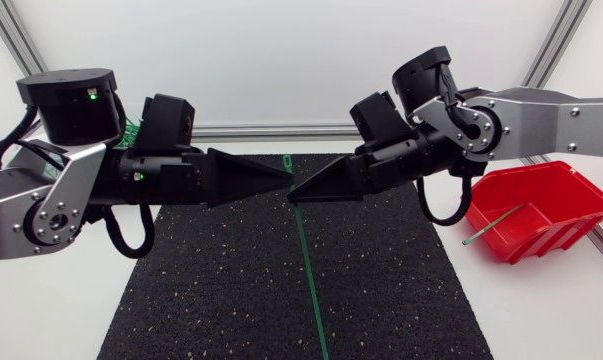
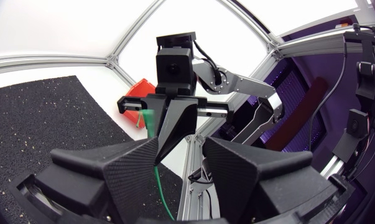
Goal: Take a green cable tie from the red box, thread the tail through the head to close it, then place it in the transparent bin on the left.
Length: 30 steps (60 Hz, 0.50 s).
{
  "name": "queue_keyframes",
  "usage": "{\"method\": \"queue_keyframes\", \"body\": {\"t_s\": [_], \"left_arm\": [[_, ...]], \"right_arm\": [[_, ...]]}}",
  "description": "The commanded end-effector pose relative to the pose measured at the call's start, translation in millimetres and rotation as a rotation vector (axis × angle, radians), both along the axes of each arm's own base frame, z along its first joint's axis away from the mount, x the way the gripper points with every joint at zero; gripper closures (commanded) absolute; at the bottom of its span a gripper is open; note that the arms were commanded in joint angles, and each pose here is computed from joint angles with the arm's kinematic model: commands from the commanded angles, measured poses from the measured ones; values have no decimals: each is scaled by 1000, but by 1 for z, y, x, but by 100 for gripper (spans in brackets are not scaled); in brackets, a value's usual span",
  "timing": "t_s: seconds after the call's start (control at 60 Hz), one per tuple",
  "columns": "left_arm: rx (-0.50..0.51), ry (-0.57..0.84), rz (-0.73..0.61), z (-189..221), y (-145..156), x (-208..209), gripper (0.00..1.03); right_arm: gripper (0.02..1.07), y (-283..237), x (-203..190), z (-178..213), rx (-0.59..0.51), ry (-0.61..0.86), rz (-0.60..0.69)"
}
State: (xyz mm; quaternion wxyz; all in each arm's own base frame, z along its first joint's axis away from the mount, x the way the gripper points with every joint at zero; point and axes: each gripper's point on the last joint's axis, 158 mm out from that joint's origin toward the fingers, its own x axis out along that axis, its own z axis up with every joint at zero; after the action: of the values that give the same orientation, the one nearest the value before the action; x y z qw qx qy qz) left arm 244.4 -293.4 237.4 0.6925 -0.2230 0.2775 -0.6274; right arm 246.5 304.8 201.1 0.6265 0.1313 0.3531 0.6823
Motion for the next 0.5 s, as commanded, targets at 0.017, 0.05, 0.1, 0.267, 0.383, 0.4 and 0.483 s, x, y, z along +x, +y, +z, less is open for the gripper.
{"method": "queue_keyframes", "body": {"t_s": [0.017,0.05,0.1,0.267,0.383,0.4,0.483], "left_arm": [[-1,25,-15,-5,-5,-1,67],[1,27,-12,-6,-5,1,67],[2,30,-9,-8,-6,4,67],[3,25,-5,-9,-6,5,67],[3,22,16,-8,-1,11,67],[2,20,19,-8,0,12,67],[0,13,36,-7,5,16,67]], "right_arm": [[101,-1,-6,-6,-3,28,2],[101,-1,-7,-5,-1,27,2],[101,-1,-8,-4,0,26,1],[101,-3,-8,-1,4,17,-7],[101,-6,-8,3,9,2,-14],[101,-6,-8,3,8,2,-17],[101,-10,-7,7,12,-17,-30]]}}
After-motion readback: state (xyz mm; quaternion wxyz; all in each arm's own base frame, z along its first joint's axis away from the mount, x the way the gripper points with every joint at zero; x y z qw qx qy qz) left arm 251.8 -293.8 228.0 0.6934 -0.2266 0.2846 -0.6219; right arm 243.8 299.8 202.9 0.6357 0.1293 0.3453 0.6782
